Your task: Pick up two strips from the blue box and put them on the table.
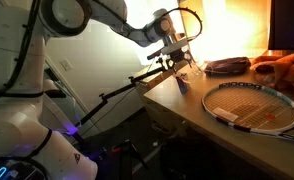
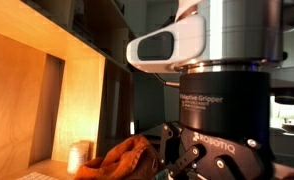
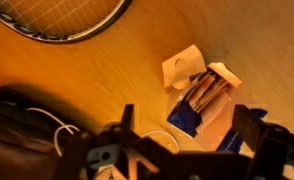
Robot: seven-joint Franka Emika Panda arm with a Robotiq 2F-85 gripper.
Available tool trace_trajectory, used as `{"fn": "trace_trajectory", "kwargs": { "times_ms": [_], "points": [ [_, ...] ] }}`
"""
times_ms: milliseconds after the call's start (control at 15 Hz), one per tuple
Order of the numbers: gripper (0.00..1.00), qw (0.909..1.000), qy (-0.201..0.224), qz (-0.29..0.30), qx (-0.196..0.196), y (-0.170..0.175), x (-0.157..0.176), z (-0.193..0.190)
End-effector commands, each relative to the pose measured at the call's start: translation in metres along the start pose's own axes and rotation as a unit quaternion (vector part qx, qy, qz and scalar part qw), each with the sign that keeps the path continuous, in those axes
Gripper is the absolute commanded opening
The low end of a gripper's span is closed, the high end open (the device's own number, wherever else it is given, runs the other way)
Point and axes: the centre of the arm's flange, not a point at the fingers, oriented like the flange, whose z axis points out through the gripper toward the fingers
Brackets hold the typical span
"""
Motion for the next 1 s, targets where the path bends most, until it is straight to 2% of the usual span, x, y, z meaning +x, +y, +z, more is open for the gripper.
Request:
{"fn": "trace_trajectory", "kwargs": {
  "times_ms": [0, 933],
  "points": [
    [1.00, 0.9998, -0.020, 0.004, 0.000, 0.0024, 0.0054, -0.0038],
    [1.00, 0.9992, -0.036, -0.010, 0.013, -0.0003, 0.0096, 0.0021]
  ]
}}
